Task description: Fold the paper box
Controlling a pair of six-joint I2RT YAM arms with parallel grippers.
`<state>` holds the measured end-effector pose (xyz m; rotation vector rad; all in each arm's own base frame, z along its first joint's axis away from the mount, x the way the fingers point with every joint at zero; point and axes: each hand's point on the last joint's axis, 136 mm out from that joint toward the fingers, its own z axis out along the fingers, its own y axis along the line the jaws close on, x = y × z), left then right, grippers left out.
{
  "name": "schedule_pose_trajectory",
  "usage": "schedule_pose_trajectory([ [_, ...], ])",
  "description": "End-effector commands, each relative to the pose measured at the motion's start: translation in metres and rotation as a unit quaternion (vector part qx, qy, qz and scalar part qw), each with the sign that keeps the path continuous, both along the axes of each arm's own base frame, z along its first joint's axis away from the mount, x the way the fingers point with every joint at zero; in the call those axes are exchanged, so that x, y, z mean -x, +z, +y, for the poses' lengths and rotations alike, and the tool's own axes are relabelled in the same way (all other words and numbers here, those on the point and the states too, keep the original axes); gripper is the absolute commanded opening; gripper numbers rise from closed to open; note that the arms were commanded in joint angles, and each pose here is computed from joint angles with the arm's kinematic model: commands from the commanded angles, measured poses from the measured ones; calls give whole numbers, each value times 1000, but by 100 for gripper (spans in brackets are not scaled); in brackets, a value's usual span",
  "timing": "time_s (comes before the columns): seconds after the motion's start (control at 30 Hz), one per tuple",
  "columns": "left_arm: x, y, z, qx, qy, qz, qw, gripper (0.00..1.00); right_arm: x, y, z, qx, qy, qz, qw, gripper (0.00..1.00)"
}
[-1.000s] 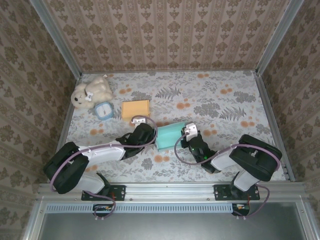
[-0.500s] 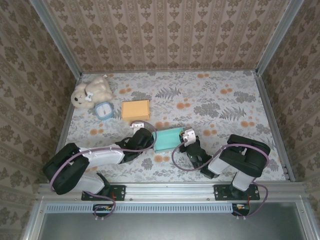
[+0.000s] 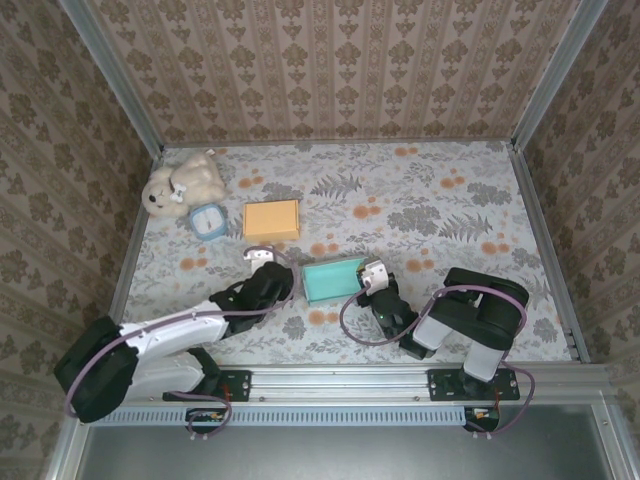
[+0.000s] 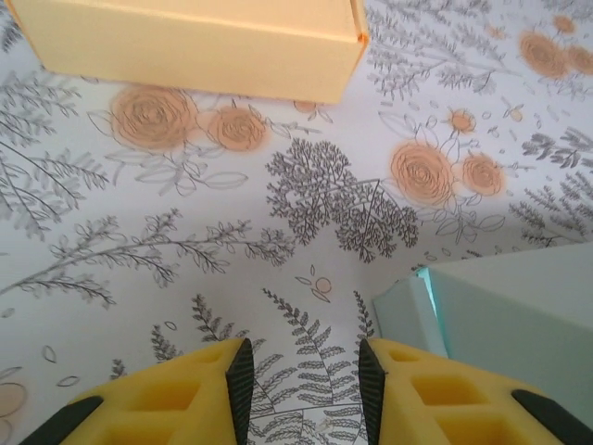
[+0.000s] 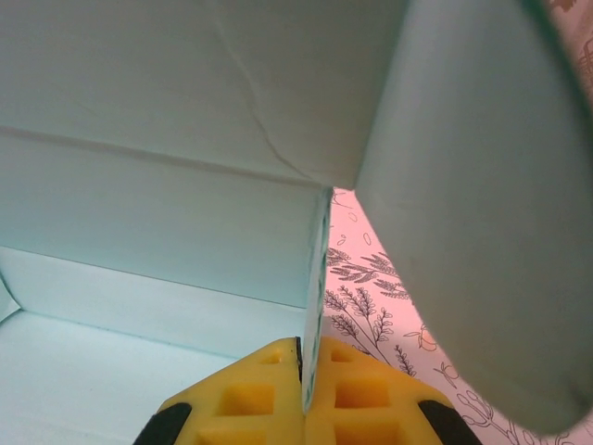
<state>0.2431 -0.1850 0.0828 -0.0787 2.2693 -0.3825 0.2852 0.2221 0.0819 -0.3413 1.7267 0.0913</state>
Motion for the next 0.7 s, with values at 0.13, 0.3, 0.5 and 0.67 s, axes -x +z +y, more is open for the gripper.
schedule_pose_trajectory([
  [0.13,-6,50,23,-3,21,-53,998,40,8,-33,13,105,55,26,993,2],
  [0.3,-9,86,13,36,3,-84,996,41,4,-36,21,108,62,23,992,3],
  [0.5,-8,100,-15,58,-37,-85,994,40,4,-36,24,93,60,28,993,6],
  [0.67,-6,81,-35,43,-57,-66,995,40,5,-36,26,80,67,41,994,11],
])
